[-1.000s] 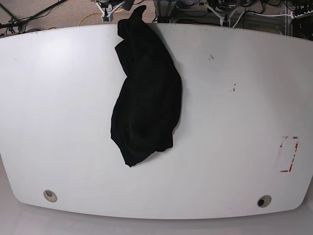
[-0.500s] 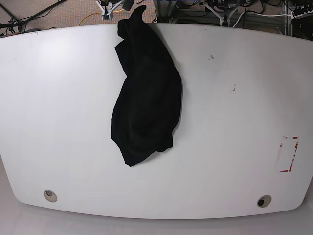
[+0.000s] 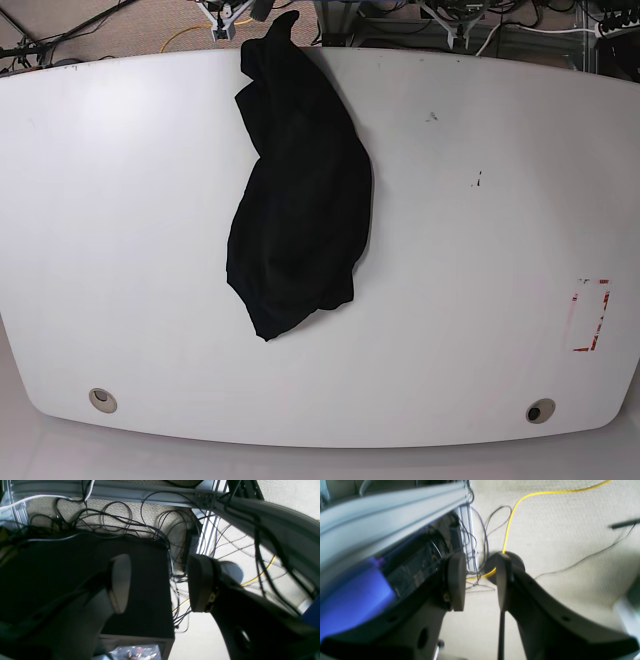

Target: Fold the T-shirt properly

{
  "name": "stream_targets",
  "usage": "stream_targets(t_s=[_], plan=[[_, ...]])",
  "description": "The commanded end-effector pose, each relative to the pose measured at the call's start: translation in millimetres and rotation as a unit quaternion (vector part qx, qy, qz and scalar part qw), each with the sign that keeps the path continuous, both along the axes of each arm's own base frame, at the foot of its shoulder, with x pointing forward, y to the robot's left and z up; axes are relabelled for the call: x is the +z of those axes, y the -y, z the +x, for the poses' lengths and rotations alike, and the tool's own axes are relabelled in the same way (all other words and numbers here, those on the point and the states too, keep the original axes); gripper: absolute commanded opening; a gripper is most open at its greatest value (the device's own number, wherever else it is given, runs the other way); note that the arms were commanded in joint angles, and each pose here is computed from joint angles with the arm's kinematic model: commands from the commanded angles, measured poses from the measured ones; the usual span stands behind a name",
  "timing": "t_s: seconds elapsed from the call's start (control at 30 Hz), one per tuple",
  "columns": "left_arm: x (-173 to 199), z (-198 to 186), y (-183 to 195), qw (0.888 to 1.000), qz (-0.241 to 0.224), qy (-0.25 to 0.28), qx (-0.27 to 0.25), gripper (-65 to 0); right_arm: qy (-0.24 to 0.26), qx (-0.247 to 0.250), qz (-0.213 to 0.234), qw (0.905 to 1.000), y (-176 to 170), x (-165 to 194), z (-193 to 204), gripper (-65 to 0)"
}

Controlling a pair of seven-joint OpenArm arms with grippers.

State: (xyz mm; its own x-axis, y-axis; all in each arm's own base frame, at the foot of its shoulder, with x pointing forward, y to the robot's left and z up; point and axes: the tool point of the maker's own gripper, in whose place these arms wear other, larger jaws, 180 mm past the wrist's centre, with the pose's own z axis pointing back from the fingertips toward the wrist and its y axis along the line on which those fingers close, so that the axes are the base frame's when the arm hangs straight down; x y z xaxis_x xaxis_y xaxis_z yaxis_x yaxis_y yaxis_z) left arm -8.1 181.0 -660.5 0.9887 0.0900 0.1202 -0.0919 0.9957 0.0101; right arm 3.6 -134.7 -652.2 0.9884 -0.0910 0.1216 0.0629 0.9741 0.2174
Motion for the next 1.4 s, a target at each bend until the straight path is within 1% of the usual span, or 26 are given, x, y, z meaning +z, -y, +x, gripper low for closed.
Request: stream_targets(t_s=[0.0,0.13,0.27,0.33,0.47,0.53,0.6,0.7,0.83,0.93,1.0,1.1,1.2,1.37], plan=[[0.3,-5.2,-2.2,1.0,0.001,-0.005,-0.008,-31.1,0.025,-0.005,0.004,0.9997,-0.8,1.8,16.4,-45.8],[0.2,-6.0,-1.5,1.0,0.0,-0.007,-0.023,-31.1,0.024,-0.004,0.004,0.9997,-1.2,1.7,16.1,-45.8],[0.5,-3.8,-1.7,1.0,0.001,-0.001,-0.021,-31.1,0.023,-0.005,0.004,0.9997,-1.2,1.7,15.3,-46.0],[0.9,-8.6,-2.0,1.0,0.001,0.0,-0.018,-31.1,0.024,-0.006,0.004,0.9997,-0.6,1.9,15.5,-46.0],[3.5,-12.9,-3.0,1.0,0.005,0.025,-0.019,-31.1,0.019,-0.008,0.001,0.9998,1.7,2.5,4.5,-46.1],[4.4,-16.1,-3.7,0.999,0.006,0.03,-0.018,-31.1,0.031,-0.005,-0.007,0.9995,7.2,5.3,7.2,-46.1],[5.4,-17.5,-3.5,0.999,0.006,0.036,-0.019,-31.1,0.036,-0.001,-0.015,0.9993,11.5,8.4,0.4,-46.1],[8.7,-20.3,-2.0,0.998,0.005,0.05,-0.024,-31.1,0.041,0.002,-0.015,0.9991,5.5,12.3,-6.3,-46.1],[19.0,-23.6,-0.2,0.996,0.003,0.08,-0.033,-31.1,0.041,0.007,-0.022,0.9989,10.8,18.3,-22.6,-46.1],[28.6,-20.8,-9.0,0.994,0.009,0.102,-0.044,-31.2,0.041,0.009,-0.026,0.9988,13.3,22.6,-33.3,-46.1],[33.6,-20.4,-8.0,0.992,0.008,0.113,-0.047,-31.5,0.042,0.006,-0.025,0.9988,8.5,25.6,-39.6,-46.1],[40.6,-23.7,-8.0,0.991,0.007,0.123,-0.049,-31.7,0.051,0.008,-0.031,0.9982,9.0,33.4,-45.9,-46.1],[54.8,-27.7,-28.1,0.989,0.025,0.137,-0.05,-31.7,0.066,0.007,-0.03,0.9974,-1.0,45.3,-50.3,-46.1],[77.5,-31.8,-28.3,0.985,0.024,0.162,-0.061,-31.2,0.095,0.01,-0.041,0.9946,-4.5,68.6,-49.6,-46.1]])
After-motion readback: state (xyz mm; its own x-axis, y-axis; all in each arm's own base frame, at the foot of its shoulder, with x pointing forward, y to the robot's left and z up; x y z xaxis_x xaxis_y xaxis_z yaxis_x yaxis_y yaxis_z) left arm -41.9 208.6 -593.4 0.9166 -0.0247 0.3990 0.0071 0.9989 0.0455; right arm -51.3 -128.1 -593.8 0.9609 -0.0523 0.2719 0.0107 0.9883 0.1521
